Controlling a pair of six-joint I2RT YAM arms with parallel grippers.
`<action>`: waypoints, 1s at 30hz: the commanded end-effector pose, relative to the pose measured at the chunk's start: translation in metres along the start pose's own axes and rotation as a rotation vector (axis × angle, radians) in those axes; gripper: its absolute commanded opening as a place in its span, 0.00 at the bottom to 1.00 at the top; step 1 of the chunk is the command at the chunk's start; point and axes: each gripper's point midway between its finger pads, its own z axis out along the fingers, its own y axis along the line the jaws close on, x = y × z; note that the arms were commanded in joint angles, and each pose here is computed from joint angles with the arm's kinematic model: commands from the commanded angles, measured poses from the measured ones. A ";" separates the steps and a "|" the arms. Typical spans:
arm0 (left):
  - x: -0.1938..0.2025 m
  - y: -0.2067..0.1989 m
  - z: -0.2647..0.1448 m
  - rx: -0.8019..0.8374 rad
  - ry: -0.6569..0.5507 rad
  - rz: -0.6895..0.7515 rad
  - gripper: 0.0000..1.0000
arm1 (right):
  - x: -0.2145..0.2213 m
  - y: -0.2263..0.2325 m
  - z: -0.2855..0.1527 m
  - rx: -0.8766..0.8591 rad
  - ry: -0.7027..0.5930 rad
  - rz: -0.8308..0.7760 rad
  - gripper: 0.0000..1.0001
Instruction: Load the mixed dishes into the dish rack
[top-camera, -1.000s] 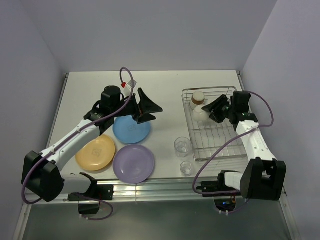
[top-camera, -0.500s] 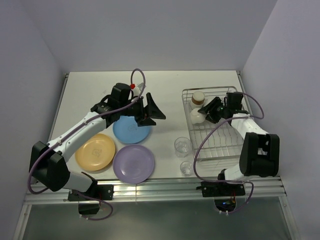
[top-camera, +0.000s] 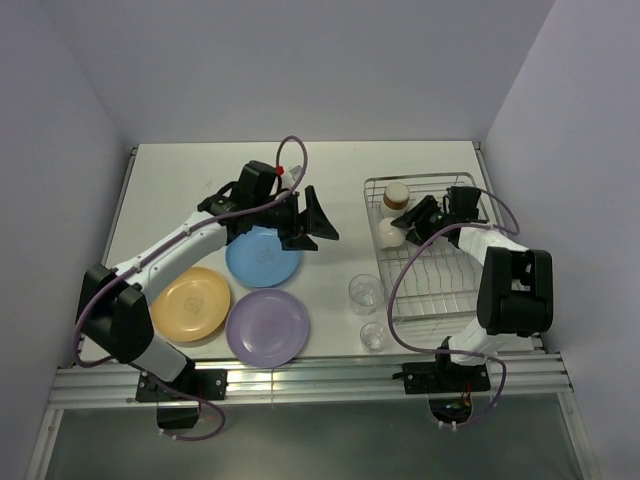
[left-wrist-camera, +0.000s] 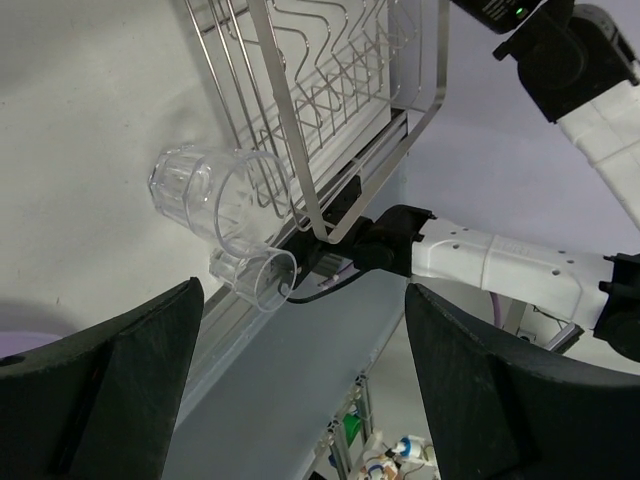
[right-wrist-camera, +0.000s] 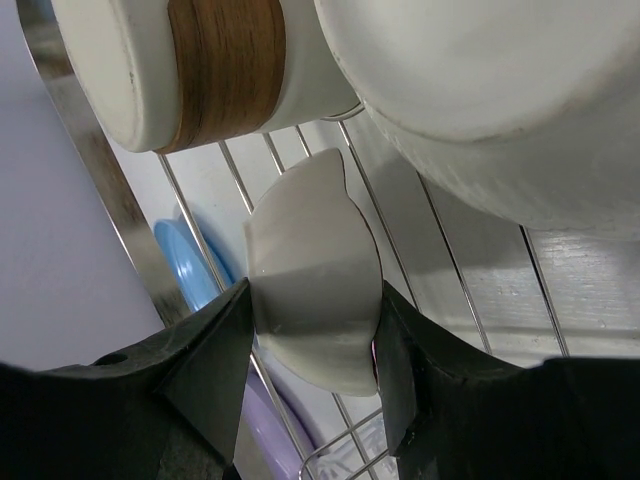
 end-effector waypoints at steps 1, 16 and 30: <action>0.005 -0.006 0.011 -0.026 0.038 0.077 0.87 | -0.018 0.007 0.001 -0.004 -0.038 -0.029 0.36; 0.042 0.021 0.043 -0.147 0.166 0.141 0.86 | -0.028 -0.006 -0.023 0.157 -0.118 -0.057 0.70; 0.077 0.051 0.066 -0.249 0.259 0.201 0.82 | -0.040 0.036 -0.095 0.162 -0.282 -0.123 0.70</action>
